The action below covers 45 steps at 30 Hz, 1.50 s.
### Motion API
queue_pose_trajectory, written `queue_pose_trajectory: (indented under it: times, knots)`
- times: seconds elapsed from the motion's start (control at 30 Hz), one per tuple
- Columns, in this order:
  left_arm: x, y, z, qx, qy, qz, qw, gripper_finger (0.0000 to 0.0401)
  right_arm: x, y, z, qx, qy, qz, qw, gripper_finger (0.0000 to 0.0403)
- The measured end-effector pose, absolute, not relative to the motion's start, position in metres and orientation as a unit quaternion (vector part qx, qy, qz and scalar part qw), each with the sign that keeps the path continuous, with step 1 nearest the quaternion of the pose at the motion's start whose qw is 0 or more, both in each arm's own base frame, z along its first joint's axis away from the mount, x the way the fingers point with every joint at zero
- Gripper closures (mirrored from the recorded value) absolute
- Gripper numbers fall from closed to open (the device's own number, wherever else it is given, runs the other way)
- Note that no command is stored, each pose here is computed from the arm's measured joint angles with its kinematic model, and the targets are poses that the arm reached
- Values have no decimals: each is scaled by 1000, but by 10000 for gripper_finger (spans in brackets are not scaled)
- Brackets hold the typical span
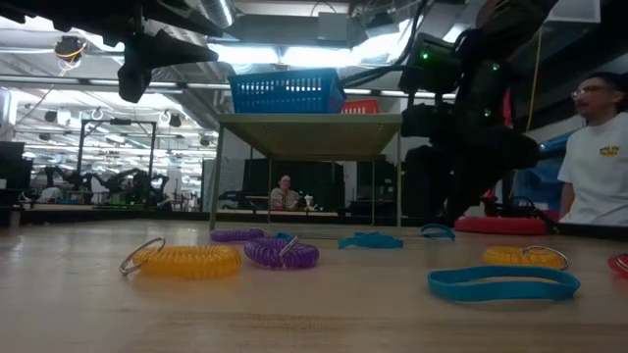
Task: Pick & Place Office Desk Supplies
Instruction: Put the blue rubber band into the blue basket on the shelf
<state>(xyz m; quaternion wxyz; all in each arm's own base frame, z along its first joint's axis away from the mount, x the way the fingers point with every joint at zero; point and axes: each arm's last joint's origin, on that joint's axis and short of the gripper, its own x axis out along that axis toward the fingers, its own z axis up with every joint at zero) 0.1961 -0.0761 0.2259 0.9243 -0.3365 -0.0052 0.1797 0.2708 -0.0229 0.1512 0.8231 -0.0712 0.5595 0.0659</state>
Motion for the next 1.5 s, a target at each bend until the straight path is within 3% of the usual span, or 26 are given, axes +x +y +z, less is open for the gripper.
queue_pose_trajectory:
  times: [0.4, 0.8, 0.93, 1.23, 1.5]
  knots:
    - [196, -76, 226, -342, -7, 181, 922, 283, 249, -42, 130, -24, 591, 44, 805, 172]
    - [196, -75, 226, -348, -18, 199, 916, 283, 244, -42, 119, 7, 563, 26, 826, 176]
    - [196, -75, 226, -348, -18, 199, 916, 283, 245, -42, 119, 7, 558, 24, 829, 217]
    - [196, -74, 226, -347, -22, 207, 915, 283, 246, -42, 118, 22, 554, 33, 831, 387]
    - [196, -74, 226, -350, -23, 207, 913, 283, 246, -43, 119, 92, 548, 24, 831, 398]
